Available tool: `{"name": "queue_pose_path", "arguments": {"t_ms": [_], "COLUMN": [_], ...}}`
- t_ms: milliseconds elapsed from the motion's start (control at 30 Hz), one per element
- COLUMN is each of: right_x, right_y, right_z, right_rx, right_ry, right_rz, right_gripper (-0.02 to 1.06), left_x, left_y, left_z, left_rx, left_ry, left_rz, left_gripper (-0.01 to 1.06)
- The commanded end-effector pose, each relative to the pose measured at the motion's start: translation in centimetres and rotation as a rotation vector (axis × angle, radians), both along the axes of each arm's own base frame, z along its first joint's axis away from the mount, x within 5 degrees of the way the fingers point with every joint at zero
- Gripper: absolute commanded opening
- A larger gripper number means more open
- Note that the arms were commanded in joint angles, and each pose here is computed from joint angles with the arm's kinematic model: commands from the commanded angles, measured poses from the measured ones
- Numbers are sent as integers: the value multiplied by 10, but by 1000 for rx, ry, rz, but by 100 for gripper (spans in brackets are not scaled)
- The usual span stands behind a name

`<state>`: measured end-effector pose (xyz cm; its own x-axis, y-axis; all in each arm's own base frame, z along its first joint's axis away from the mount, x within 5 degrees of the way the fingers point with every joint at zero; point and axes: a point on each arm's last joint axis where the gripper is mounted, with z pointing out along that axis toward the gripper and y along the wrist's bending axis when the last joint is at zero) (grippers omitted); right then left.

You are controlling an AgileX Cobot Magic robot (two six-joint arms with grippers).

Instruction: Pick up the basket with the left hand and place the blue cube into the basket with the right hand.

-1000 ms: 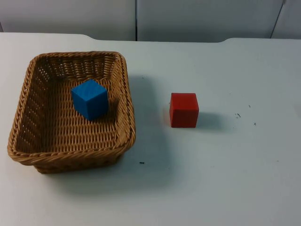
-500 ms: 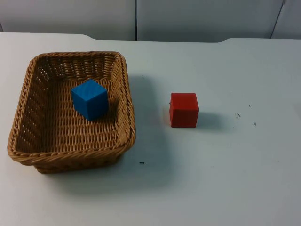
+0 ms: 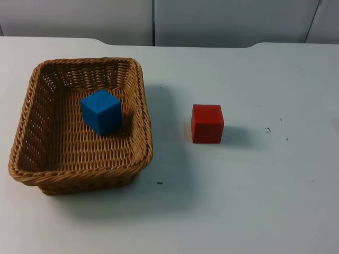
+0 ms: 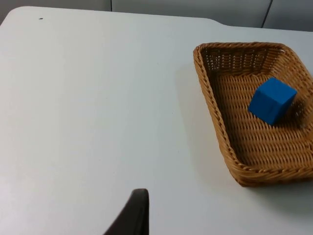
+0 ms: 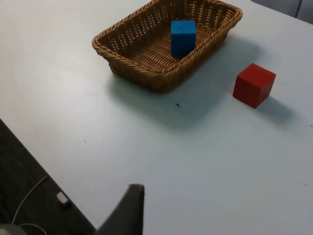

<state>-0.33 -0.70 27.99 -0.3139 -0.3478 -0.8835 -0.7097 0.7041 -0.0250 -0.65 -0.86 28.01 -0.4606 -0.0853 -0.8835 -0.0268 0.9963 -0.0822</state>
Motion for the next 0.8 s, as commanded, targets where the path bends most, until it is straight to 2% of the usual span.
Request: {"name": "queue_pose_path", "arguments": {"t_ms": [0,233,400,500,533,600,667,767], "right_x": [1,1,0,-1,-1,-1,-2,-2], "right_y": [0,0,1,1,1,2,2,3], "right_z": [-2,-2,-2,-2,-2,-2,-2,-2], "right_rx": [1,1,2,1,1,1,1,1], "right_ry": [-6,-6,-5,-5,-5,-5,-5,-5], "right_rz": [2,2,-86,-212,-212,-334,-373,-505], "right_gripper": [104,104,104,104,104,104,104,104], "left_x": [0,0,0,0,0,0,0,0], "left_y": [0,0,0,0,0,0,0,0], "left_z": [0,0,0,0,0,0,0,0], "left_rx": [-6,-6,-6,-6,-6,-6,-6,-6], "left_ry": [-11,-11,-11,-11,-11,-11,-11,-11], "left_rz": [11,11,7,7,7,7,7,7], "left_gripper": [96,96,96,96,96,96,96,96]}}
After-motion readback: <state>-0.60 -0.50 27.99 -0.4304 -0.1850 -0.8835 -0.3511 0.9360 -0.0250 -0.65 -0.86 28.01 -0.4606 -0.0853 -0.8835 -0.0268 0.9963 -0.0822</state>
